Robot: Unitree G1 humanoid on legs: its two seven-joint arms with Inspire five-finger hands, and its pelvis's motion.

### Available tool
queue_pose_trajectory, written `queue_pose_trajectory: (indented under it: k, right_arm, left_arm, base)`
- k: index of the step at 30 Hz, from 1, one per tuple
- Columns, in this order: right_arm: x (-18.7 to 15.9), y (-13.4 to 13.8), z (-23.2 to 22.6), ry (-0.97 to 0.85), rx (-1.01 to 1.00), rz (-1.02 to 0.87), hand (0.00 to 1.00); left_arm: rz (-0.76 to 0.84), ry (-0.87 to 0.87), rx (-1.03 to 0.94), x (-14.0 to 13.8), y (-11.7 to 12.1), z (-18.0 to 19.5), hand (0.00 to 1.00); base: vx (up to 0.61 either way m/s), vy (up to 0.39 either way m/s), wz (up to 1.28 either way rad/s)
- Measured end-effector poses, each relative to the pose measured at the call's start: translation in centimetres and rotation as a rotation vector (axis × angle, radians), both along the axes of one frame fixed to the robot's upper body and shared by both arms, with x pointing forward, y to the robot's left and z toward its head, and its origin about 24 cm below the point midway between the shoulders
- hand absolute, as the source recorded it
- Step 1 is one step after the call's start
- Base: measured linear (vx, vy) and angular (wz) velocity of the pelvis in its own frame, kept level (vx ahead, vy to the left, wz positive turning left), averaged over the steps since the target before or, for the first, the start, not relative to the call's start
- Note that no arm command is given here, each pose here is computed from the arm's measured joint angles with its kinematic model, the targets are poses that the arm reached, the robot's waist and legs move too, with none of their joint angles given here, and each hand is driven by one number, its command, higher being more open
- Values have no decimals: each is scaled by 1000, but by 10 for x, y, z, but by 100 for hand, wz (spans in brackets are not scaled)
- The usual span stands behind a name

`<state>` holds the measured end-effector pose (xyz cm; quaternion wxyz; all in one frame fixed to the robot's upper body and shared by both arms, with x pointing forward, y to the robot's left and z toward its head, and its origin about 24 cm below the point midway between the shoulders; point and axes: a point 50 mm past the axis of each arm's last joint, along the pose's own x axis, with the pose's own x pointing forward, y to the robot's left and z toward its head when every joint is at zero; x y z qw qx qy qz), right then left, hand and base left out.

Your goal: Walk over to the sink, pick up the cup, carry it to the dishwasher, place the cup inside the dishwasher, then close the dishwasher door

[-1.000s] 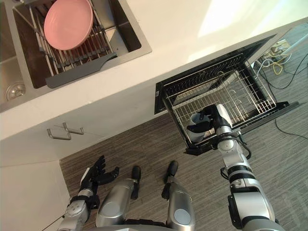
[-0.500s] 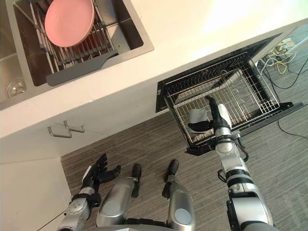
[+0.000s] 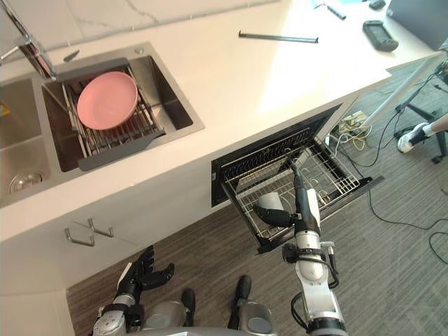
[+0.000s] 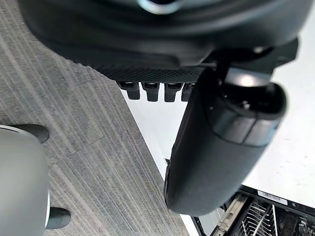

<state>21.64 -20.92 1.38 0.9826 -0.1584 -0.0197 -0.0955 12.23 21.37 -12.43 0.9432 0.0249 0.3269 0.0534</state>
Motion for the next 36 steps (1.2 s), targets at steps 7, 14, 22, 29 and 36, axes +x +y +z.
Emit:
queue_pose_trajectory:
  k: [7,14,22,29,36]
  right_arm:
    - [-17,14,5,-89,114,18,100]
    - [-21,19,6,-98,175,67,100]
    - [-31,21,2,-85,226,119,100]
    - [-31,11,19,-168,191,91,100]
    - [-26,23,20,-169,199,177,100]
  left_arm:
    - [26,62,0,-22,0,-9,100]
    - [38,114,-3,-40,0,-15,100]
    - [84,168,-22,-59,0,-20,100]
    - [167,170,-86,-63,-2,-22,100]
    - [213,182,-101,-76,2,-22,100]
  base:
    - [26,-15,-9]
    - [-9,-7,-9]
    - [-45,-9,-2]
    - [-15,28,57]
    - [257,185,36]
